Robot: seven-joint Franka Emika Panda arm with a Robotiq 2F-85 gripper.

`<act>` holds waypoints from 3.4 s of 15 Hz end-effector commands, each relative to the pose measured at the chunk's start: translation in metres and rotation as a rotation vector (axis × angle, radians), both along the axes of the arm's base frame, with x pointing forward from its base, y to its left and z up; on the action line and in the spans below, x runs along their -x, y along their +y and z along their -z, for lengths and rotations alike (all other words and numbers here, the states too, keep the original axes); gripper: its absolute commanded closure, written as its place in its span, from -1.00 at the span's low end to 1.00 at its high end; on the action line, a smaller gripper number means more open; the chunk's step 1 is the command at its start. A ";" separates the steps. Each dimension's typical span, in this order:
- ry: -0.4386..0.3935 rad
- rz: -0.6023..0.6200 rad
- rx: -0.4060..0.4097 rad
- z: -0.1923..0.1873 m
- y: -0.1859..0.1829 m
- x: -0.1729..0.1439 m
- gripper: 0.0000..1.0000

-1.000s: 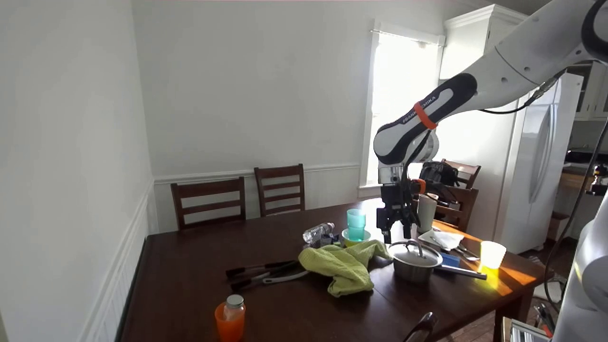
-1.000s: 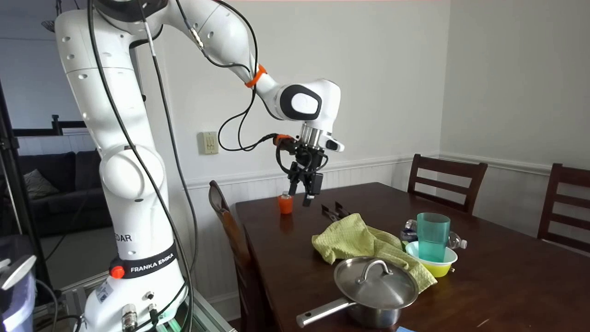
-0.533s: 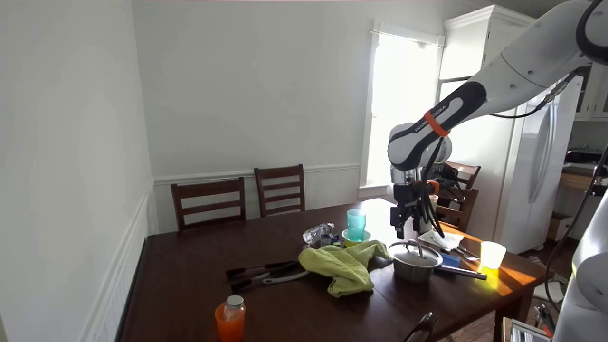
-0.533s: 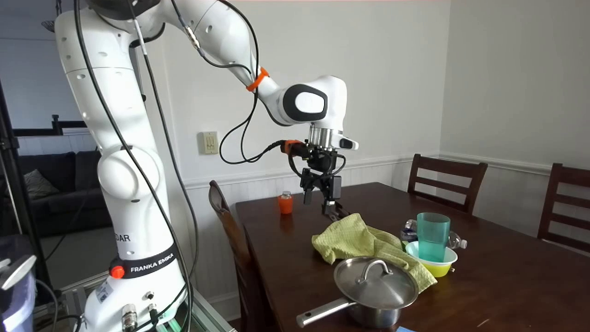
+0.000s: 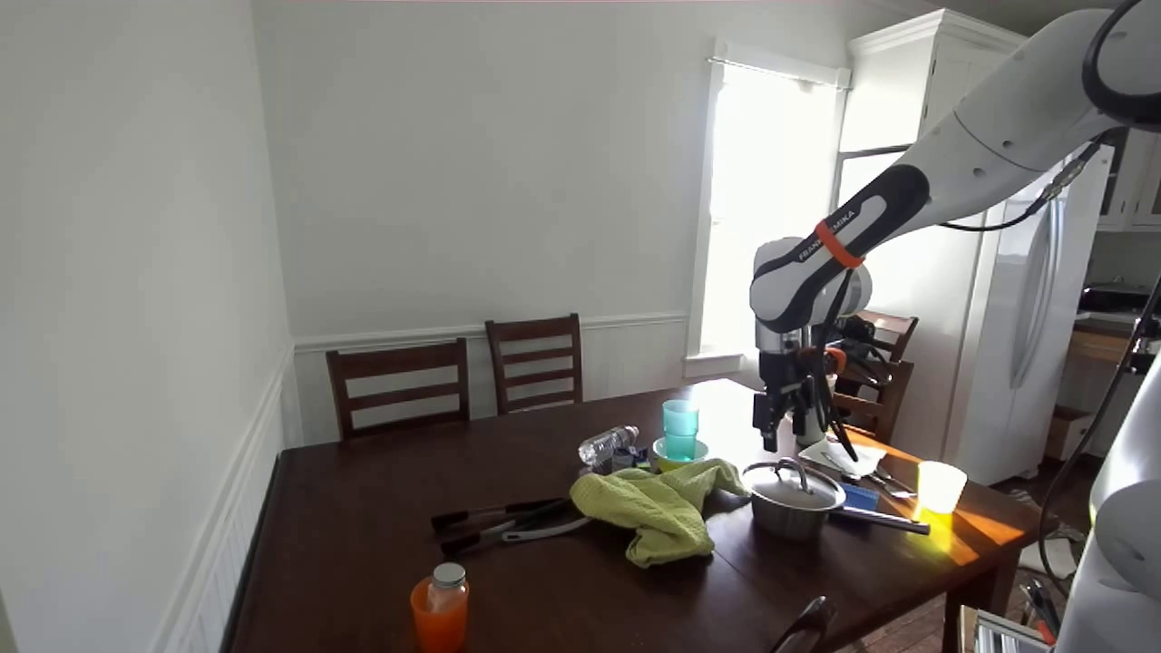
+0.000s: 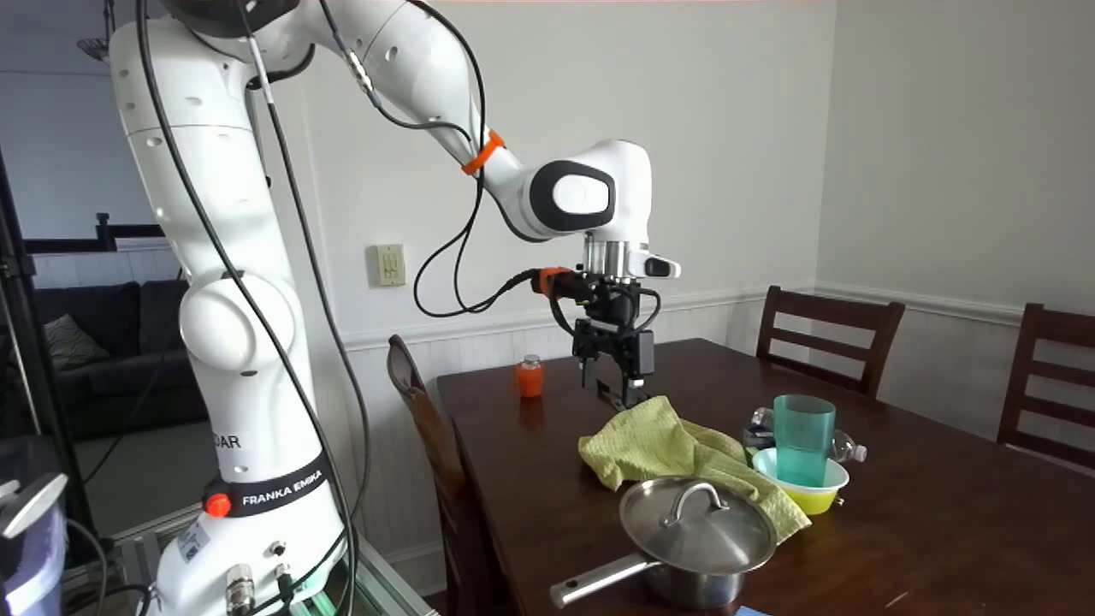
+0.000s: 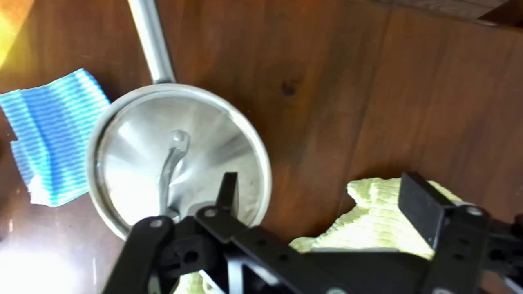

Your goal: Use the blue cloth to remove the lid from the pot

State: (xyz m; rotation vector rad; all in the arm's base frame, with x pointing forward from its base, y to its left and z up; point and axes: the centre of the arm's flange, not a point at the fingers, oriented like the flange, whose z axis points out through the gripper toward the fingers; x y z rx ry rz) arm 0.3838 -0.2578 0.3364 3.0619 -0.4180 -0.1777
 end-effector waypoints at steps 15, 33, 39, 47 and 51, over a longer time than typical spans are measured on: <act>-0.064 -0.155 0.093 0.047 -0.160 0.086 -1.00; -0.071 -0.254 -0.011 0.139 -0.285 0.133 -1.00; -0.112 -0.272 -0.033 0.175 -0.281 0.118 -1.00; -0.166 -0.258 0.010 0.211 -0.272 0.106 -1.00; -0.172 -0.257 0.002 0.223 -0.273 0.108 -0.39</act>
